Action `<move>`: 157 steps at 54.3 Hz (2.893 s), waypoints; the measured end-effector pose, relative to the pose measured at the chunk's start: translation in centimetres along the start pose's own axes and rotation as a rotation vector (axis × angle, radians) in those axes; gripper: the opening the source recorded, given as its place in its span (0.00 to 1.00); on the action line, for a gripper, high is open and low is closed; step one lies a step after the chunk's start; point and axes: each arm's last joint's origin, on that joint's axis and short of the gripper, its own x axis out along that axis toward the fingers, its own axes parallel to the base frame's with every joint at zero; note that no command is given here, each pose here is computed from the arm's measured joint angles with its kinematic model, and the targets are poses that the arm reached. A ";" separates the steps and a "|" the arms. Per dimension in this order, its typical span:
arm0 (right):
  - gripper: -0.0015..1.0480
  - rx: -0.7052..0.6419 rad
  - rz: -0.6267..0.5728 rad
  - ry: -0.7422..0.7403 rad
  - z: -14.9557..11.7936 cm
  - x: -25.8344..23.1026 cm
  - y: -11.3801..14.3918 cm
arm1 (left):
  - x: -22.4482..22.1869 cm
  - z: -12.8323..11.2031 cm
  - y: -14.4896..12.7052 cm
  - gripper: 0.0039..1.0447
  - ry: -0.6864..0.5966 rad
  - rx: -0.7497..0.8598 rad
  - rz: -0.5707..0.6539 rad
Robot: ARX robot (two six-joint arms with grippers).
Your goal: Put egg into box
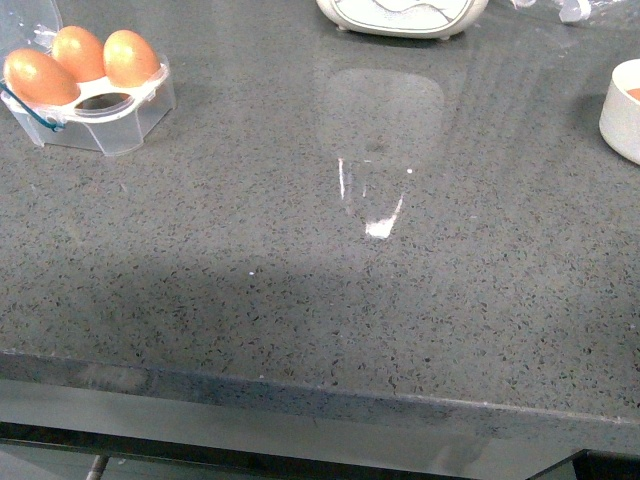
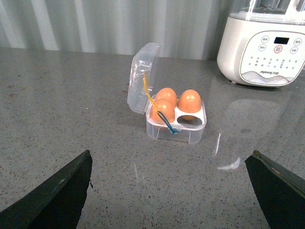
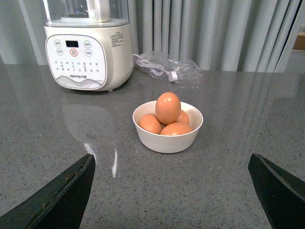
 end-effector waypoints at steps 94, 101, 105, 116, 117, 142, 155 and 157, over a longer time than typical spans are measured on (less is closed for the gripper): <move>0.93 0.000 0.000 0.000 0.0 0.0 0.0 | 0.0 0.0 0.0 0.94 0.000 0.000 0.000; 0.93 0.043 -0.137 0.095 -0.1 0.7 0.1 | 0.0 0.0 0.0 0.94 0.000 0.000 0.001; 0.93 0.047 -0.115 0.090 0.3 1.4 0.2 | 0.0 0.0 0.0 0.94 0.000 0.000 0.000; 0.93 0.011 -0.058 -0.008 3.4 4.5 -0.2 | 0.0 0.0 0.0 0.94 0.000 0.000 0.000; 0.93 0.006 -0.053 -0.011 3.6 4.7 -0.2 | 0.0 0.0 0.0 0.94 0.000 0.000 0.000; 0.93 -0.059 -0.017 0.232 6.3 18.3 -3.7 | 0.0 0.0 0.0 0.94 0.000 0.000 0.000; 0.93 -0.037 0.028 0.309 5.8 20.5 -4.0 | 0.0 0.0 0.0 0.94 0.000 0.000 0.000; 0.93 -0.034 0.036 0.317 5.7 20.7 -4.0 | 0.0 0.0 0.0 0.94 0.000 0.000 0.000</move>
